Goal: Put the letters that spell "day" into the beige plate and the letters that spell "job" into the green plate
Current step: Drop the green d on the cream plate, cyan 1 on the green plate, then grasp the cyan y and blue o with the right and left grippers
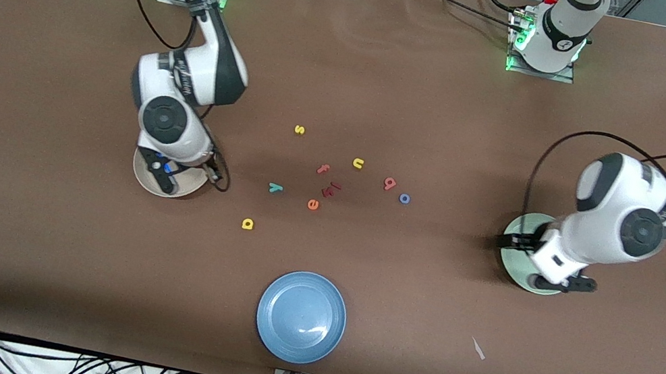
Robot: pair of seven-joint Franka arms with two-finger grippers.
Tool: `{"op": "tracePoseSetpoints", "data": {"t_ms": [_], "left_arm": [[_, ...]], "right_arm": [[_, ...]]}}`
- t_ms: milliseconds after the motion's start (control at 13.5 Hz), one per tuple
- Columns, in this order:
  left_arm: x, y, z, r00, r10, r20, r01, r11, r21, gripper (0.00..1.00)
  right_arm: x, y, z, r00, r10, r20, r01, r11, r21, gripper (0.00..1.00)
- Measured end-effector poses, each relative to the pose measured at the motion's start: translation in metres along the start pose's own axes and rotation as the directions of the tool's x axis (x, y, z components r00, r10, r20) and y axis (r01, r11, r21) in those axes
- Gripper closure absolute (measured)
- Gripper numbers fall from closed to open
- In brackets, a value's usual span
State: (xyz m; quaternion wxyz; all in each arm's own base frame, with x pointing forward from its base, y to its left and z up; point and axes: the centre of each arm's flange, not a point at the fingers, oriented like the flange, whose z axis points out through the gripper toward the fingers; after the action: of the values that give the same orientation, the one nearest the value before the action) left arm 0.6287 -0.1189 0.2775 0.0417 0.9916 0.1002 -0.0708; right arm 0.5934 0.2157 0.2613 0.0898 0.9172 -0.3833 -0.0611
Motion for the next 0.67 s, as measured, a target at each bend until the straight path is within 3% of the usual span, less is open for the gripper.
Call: {"op": "tracePoseSetpoints", "data": {"t_ms": [222,444,666], "left_arm": [[-0.031,0.074,0.025,0.994,-0.103,0.029,0.103,0.995,0.012,0.00],[-0.047,0.123,0.065,0.985,-0.161,0.056,0.161,0.987,0.001,0.07],[-0.050,0.141,0.091,0.976,-0.211,0.060,0.213,0.977,-0.028,0.10]], "right_arm": [[0.042,0.036,0.037,0.999,-0.041,0.005,0.041,0.998,-0.040,0.73],[0.038,0.045,0.070,0.999,-0.048,-0.005,0.048,0.998,-0.031,0.63],[0.030,0.033,0.044,0.998,-0.054,-0.026,0.055,0.998,0.018,0.33]]}}
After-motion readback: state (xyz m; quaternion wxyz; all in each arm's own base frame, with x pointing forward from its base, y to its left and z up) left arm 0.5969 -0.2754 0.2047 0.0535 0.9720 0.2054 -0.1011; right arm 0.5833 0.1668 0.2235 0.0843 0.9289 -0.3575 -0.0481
